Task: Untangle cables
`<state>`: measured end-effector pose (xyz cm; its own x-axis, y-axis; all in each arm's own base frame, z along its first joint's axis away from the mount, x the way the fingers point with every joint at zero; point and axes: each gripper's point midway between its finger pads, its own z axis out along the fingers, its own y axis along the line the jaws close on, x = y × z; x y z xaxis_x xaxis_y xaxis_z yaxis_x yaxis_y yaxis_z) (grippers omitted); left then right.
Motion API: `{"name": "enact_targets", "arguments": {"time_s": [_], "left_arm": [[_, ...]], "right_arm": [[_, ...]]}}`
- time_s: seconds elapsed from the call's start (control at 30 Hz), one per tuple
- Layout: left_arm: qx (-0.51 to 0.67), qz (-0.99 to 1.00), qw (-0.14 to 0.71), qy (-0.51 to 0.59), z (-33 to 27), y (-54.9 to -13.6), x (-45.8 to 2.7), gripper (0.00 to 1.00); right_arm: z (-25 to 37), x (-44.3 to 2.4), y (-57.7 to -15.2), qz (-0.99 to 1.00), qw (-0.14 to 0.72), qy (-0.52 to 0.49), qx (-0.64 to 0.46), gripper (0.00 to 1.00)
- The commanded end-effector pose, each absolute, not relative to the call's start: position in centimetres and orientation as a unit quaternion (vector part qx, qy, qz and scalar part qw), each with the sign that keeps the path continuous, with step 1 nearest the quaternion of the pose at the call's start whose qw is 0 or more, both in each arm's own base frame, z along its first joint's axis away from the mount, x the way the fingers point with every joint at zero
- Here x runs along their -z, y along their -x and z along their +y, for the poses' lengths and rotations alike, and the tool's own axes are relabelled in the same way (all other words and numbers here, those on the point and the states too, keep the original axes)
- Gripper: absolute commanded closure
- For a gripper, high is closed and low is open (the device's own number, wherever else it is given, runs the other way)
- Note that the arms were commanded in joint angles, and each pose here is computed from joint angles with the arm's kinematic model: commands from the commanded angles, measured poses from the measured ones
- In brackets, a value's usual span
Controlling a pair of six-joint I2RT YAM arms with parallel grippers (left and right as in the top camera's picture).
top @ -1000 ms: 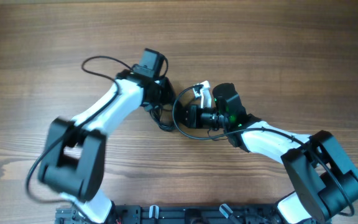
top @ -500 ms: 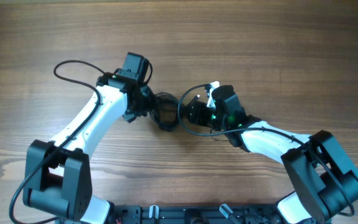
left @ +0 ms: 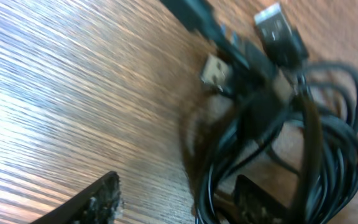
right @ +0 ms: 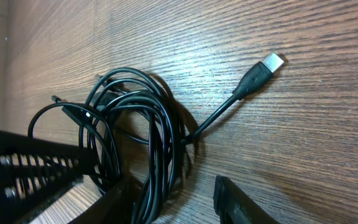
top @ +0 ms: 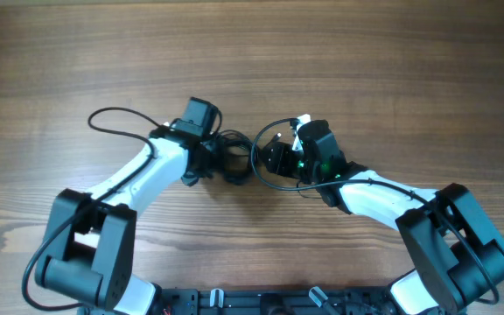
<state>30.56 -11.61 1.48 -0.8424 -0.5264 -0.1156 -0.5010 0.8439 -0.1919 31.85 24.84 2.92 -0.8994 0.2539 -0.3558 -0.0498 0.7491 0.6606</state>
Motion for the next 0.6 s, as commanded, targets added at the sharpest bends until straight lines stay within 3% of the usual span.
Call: {"name": "enact_targets", "arguments": {"time_s": [0.0,0.07,0.27,0.4,0.57], "left_arm": [[0.148,0.938,0.120,0.288,-11.3,-33.4,-5.6,0.36],[0.189,0.936,0.118,0.271,-11.6,-33.7,-7.0,0.35],[0.144,0.930,0.066,0.332,-7.2,-31.2,-5.9,0.37],[0.137,0.930,0.053,0.336,-7.0,-30.3,-5.0,0.57],[0.134,0.929,0.039,0.344,-8.3,-30.0,-3.3,0.65]], "right_arm": [[24.7,-2.8,-32.1,0.910,0.222,-0.058,-0.345,0.57],[24.7,-2.8,-32.1,0.911,0.221,-0.059,-0.344,0.57],[24.6,-2.8,-32.1,0.911,0.221,-0.059,-0.344,0.57],[24.7,-2.8,-32.1,0.911,0.220,-0.059,-0.344,0.57],[24.7,-2.8,-32.1,0.911,0.220,-0.060,-0.344,0.58]]}}
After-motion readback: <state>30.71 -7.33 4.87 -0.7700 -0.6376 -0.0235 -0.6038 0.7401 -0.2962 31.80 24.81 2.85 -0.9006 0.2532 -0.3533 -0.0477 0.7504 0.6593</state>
